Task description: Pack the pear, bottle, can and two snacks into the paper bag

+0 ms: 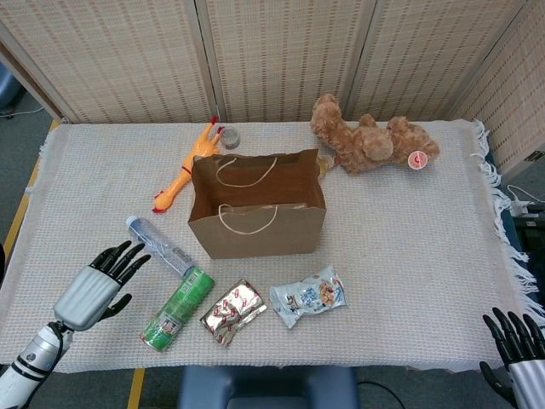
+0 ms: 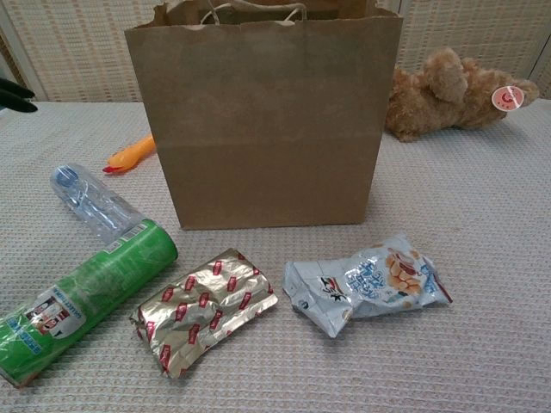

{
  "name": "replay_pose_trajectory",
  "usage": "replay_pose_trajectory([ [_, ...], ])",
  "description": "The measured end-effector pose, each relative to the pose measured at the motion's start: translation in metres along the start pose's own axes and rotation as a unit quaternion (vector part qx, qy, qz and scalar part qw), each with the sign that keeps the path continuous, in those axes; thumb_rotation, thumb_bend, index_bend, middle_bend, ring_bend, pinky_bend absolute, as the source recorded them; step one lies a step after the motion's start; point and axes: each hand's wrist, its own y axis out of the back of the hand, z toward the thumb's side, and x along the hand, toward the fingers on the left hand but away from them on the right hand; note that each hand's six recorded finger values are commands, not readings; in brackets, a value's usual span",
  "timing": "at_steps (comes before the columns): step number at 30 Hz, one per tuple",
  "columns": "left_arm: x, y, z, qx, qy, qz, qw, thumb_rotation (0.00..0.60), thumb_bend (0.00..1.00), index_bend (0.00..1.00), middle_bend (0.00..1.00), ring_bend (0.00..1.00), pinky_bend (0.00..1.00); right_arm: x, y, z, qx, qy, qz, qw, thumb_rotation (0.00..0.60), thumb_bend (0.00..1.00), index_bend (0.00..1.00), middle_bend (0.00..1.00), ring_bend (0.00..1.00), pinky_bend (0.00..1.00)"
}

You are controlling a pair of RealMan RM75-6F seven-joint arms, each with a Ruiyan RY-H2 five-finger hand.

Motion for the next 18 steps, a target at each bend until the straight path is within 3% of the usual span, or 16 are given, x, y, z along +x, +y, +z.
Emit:
replay_pose_trajectory([
  [6,0.018,-0.031,0.014,0.038,-0.06,-0.049,0.9963,0.6,0.33,0.09,0.01,0.0,0.2,0.0,0.0,0.0,-0.002,-0.002,0.0,1.0,0.6,0.23,0.0,0.0,0.0,0.0],
  [18,0.076,-0.038,0.05,0.147,-0.15,-0.08,0.9745,0.6,0.34,0.07,0.01,0.0,0.2,0.002,0.0,-0.002,-0.007,-0.006,0.002,1.0,0.6,0.23,0.0,0.0,0.0,0.0],
])
